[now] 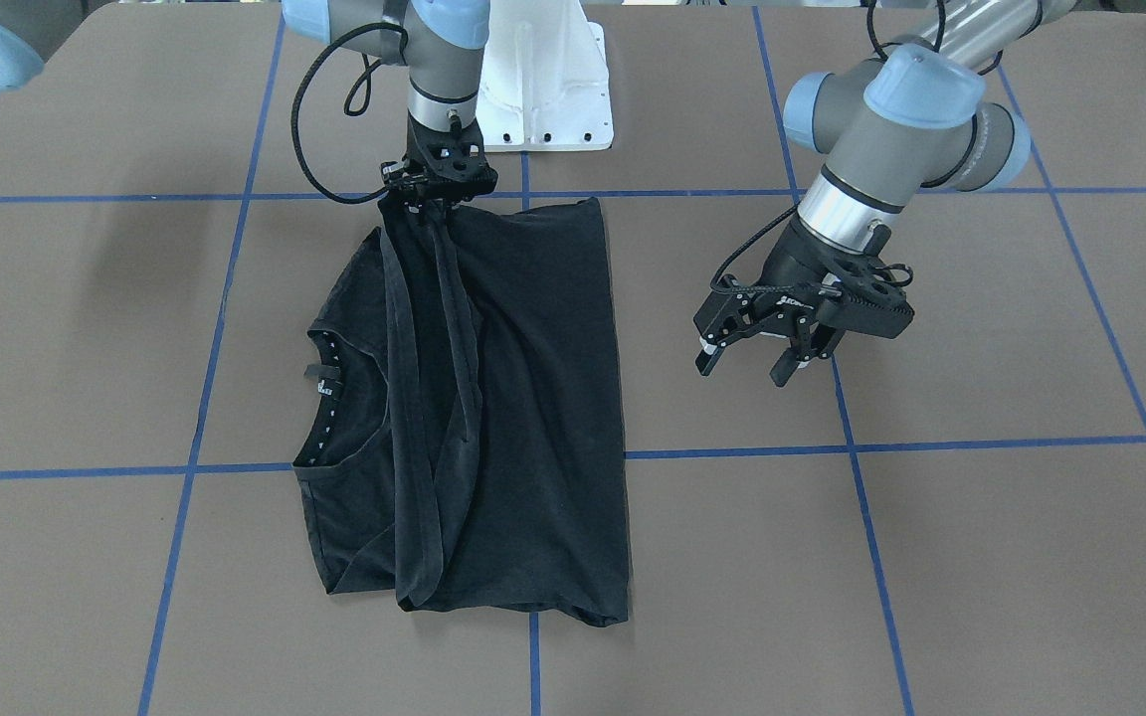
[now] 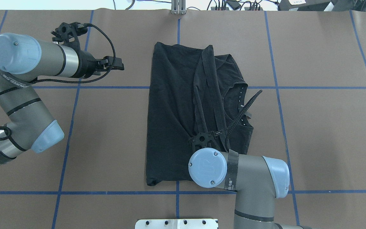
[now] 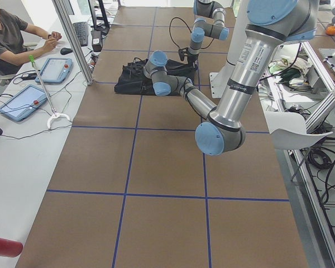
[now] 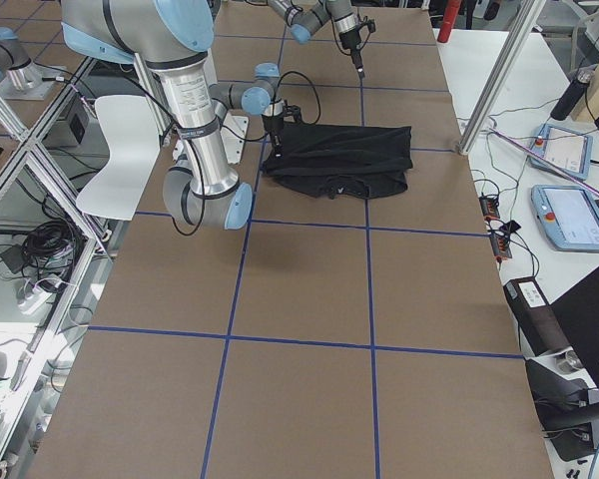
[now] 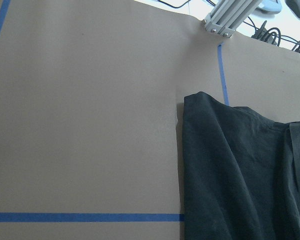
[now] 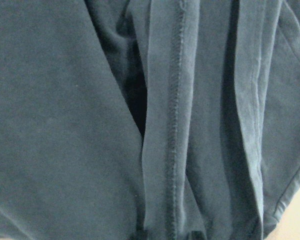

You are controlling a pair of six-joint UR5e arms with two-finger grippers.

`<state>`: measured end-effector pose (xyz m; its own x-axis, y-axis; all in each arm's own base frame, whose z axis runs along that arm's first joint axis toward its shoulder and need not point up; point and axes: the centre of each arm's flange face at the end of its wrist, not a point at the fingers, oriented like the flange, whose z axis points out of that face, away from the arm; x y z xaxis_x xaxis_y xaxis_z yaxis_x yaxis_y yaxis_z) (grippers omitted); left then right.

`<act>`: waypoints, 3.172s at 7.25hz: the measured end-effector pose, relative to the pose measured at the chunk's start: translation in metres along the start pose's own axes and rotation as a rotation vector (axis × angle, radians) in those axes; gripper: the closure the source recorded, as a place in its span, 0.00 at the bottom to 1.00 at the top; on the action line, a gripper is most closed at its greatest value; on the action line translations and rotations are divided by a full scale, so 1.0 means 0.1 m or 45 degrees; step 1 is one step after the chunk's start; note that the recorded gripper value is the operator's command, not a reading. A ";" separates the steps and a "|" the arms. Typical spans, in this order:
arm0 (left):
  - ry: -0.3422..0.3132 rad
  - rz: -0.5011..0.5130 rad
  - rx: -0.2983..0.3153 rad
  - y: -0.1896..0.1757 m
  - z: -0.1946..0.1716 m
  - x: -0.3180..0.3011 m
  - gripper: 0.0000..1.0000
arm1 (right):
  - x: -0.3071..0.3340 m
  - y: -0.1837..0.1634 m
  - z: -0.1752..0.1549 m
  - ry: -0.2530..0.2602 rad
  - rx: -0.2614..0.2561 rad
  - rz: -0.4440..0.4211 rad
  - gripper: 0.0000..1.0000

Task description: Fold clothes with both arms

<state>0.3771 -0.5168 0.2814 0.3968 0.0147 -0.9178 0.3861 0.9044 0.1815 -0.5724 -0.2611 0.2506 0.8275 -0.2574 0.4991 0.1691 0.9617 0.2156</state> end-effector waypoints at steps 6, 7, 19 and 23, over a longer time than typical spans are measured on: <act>-0.005 -0.002 -0.002 0.01 0.01 -0.03 0.01 | -0.03 0.05 0.09 0.038 0.007 -0.032 1.00; -0.004 -0.001 -0.002 0.01 0.00 -0.03 0.01 | 0.00 0.02 0.07 0.043 0.006 -0.038 1.00; 0.002 -0.020 0.000 0.01 -0.01 0.01 0.01 | 0.78 0.06 -0.09 -0.037 0.015 0.746 0.02; 0.002 -0.020 0.000 0.01 -0.01 0.01 0.01 | 1.39 0.27 0.27 -0.361 0.102 1.420 0.04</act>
<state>0.3773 -0.5157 0.2809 0.3892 0.0011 -0.9212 0.3922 0.9046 0.1668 -0.4669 -0.2734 0.3488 0.3441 0.7102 0.6142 -0.6233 0.6620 -0.4163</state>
